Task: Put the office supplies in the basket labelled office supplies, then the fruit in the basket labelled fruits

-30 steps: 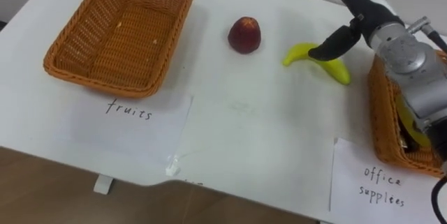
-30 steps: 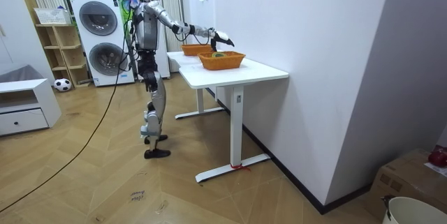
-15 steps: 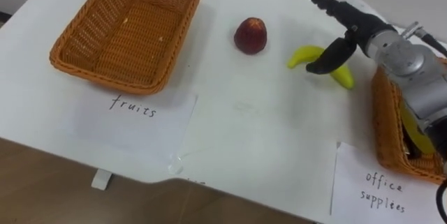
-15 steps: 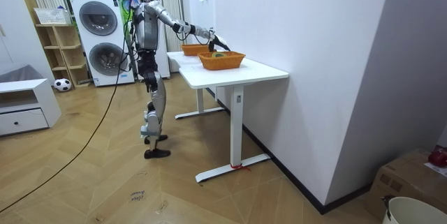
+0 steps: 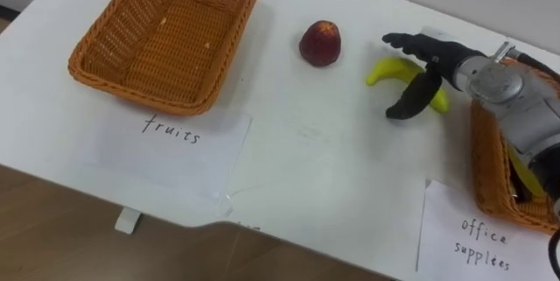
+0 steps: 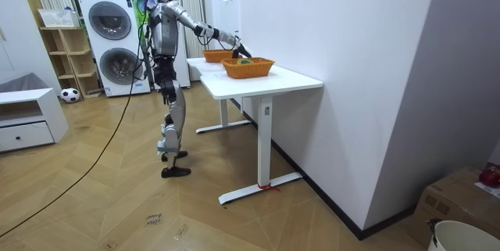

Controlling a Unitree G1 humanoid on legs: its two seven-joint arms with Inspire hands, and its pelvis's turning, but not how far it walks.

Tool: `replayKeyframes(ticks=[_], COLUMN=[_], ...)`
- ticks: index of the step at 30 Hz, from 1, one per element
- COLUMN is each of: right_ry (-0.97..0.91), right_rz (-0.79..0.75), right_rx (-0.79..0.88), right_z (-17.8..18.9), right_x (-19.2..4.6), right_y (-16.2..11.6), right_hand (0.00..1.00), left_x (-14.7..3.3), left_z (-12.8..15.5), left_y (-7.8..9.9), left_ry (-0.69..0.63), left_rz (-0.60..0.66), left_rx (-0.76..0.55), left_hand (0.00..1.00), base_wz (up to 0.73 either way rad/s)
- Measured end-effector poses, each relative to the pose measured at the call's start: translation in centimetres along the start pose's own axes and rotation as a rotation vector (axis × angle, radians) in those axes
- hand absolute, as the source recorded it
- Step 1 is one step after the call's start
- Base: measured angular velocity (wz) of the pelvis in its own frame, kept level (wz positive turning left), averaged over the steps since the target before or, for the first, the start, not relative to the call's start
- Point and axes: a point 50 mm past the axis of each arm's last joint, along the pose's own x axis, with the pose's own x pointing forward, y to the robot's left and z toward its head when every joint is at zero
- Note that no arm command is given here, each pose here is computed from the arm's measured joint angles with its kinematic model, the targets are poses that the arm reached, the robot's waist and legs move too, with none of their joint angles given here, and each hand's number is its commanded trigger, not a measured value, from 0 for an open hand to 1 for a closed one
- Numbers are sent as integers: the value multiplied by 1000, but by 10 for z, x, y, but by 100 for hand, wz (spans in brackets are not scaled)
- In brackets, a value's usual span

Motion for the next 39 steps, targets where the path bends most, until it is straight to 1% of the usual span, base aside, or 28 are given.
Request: replayKeyframes(ticks=[6, 10, 15, 21, 25, 39], right_ry=[12, 41, 64, 98, 138, 176], right_rz=[7, -5, -8, 1, 17, 57], right_rx=[-10, -28, -21, 3, 60, 133], right_z=[-2, -4, -8, -14, -23, -33], right_x=[0, 1, 2, 3, 3, 2], right_y=[0, -7, -9, -12, -12, -9], right_hand=[0, 0, 0, 0, 0, 0], left_x=[0, 0, 0, 1, 2, 2], left_z=[0, -1, -3, -4, -2, -1], left_y=[-1, -1, -1, -1, -2, -2], left_ry=[1, 12, 28, 38, 53, 71], left_rz=[-18, -22, -21, -21, -22, -19], left_rx=[16, 19, 20, 17, 19, 22], left_hand=[0, 0, 0, 0, 0, 0], base_wz=[0, 0, 0, 0, 0, 0])
